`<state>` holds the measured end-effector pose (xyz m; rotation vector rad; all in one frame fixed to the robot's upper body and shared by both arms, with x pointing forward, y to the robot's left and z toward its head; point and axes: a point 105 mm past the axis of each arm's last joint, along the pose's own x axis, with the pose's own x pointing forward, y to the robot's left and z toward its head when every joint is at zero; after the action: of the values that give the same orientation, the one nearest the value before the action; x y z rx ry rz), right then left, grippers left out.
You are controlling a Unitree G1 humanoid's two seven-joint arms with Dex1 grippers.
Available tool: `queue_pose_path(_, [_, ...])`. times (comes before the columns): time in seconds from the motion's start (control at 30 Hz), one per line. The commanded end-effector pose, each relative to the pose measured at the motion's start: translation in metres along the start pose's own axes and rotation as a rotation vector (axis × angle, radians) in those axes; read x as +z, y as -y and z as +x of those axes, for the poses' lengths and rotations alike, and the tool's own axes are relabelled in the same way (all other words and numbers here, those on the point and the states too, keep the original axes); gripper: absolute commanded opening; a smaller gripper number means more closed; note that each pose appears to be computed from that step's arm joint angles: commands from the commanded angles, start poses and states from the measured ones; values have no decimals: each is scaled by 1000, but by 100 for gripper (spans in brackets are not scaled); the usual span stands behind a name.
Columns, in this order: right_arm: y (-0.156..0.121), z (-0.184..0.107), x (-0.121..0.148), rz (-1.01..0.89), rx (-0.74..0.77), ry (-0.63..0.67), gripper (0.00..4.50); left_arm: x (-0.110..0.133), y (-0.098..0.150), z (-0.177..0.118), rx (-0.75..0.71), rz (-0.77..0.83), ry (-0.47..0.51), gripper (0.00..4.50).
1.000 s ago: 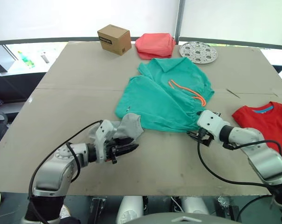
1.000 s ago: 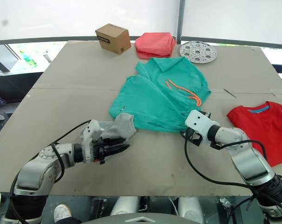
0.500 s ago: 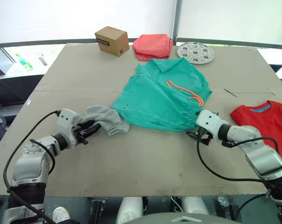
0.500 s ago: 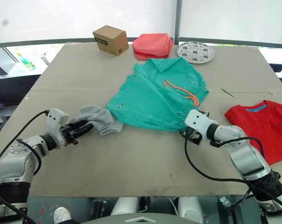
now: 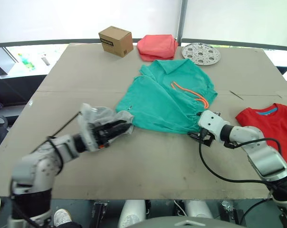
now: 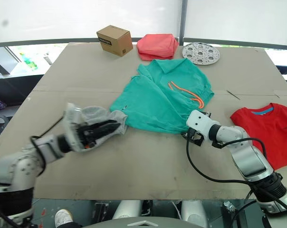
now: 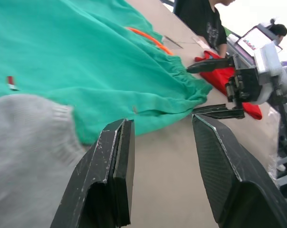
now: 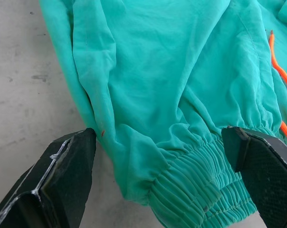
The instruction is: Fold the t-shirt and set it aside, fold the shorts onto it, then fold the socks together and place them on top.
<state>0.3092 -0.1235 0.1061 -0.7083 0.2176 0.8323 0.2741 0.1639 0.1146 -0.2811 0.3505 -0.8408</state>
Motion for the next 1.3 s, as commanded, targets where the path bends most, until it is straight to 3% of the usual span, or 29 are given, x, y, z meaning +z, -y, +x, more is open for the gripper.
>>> queue_pose_path(0.03, [5,-3,8,-15,-23,25,450,-14,-22,9,159,50,-6,215])
queue_pose_path(0.1, [3,-1,7,-12,-21,24,450,-24,-33,9,224,72,-22,215])
queue_pose_path(0.2, [2,0,7,-2,-23,25,450,-20,-57,-4,355,84,28,215])
queue_pose_path(0.43, [3,0,2,8,-29,17,450,11,-103,-48,595,84,172,215])
queue_pose_path(0.53, [4,-3,-1,-13,-23,3,450,26,-79,-39,408,178,158,215])
queue_pose_path(0.63, [6,-7,-5,-47,-13,-19,450,28,-56,-30,223,313,65,215])
queue_pose_path(0.87, [10,-14,-17,-60,21,-70,450,48,-61,-8,38,703,-175,215])
queue_pose_path(0.97, [13,-12,-20,-73,22,-86,450,50,-72,-2,-18,796,-290,305])
queue_pose_path(1.07, [17,-10,-17,-82,16,-82,450,56,-80,2,-46,875,-354,432])
queue_pose_path(1.1, [17,-9,-16,-89,16,-81,450,56,-81,2,-68,887,-378,449])
queue_pose_path(1.3, [19,-7,-11,-116,12,-84,450,68,-92,7,-98,1017,-441,449])
